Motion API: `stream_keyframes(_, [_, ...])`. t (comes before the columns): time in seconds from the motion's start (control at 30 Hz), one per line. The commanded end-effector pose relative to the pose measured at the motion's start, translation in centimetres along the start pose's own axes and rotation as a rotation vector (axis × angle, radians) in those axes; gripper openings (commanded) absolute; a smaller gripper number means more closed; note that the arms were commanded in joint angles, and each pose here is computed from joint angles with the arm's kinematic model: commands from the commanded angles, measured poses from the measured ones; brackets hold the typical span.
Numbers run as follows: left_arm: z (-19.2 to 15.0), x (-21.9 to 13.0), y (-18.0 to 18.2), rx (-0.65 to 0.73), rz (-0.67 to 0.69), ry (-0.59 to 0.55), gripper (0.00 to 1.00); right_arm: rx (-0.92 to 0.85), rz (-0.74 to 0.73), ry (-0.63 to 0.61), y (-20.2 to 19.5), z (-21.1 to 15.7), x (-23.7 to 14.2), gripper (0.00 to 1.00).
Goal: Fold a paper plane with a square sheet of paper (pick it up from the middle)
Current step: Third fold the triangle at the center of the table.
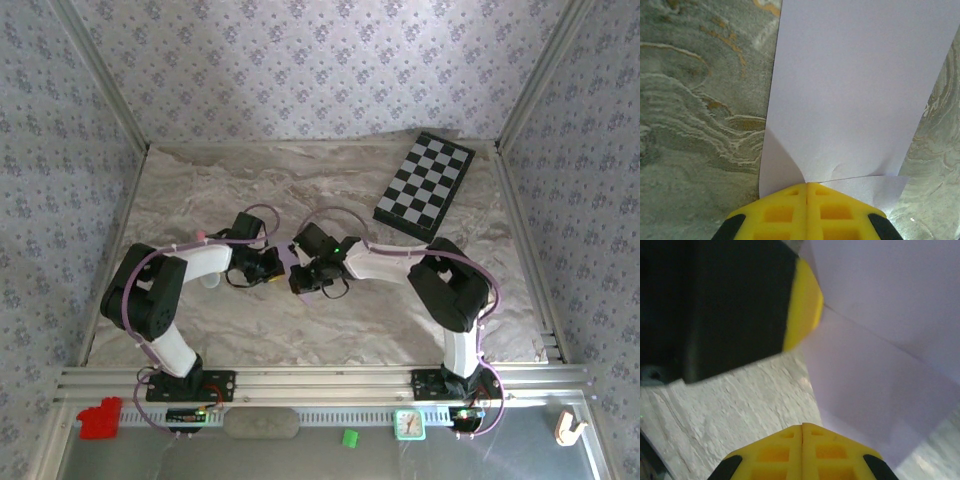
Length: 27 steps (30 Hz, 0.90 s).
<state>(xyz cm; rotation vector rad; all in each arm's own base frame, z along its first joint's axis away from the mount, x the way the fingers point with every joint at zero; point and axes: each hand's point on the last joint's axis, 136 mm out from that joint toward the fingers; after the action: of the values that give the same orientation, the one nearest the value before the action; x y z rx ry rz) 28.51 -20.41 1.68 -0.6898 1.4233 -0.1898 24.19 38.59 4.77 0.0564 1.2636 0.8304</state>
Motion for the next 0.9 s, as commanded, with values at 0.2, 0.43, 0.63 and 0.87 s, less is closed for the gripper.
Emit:
stream_keyframes(0.2, [-1.2,1.2,4.5,-0.059,0.151,0.022,0.00,0.021,0.023,0.031,-1.0,0.1,1.9,0.01])
stream_keyframes(0.43, [-1.3,1.2,5.9,-0.089,0.214,0.017,0.00,0.026,-0.011,0.084,-2.3,-1.7,2.6,0.01])
stream_keyframes(0.63, [-1.6,1.3,7.4,-0.112,0.264,0.016,0.00,0.036,-0.031,0.159,-3.7,-5.4,2.0,0.01])
stream_keyframes(0.87, [-1.5,1.3,7.7,-0.125,0.250,0.022,0.00,0.034,-0.033,0.195,-4.0,-8.4,-0.1,0.01])
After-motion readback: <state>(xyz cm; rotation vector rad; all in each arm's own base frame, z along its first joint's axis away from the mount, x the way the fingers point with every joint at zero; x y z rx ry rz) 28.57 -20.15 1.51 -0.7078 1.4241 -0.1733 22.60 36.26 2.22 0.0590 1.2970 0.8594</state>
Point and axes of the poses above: each hand's point on the last joint's axis, 136 mm out from that joint toward the fingers, its own x axis out along the fingers, its own y axis along the line the jaws close on, z = x × y, and after that the axes turned 6 degrees about -x, right-handed
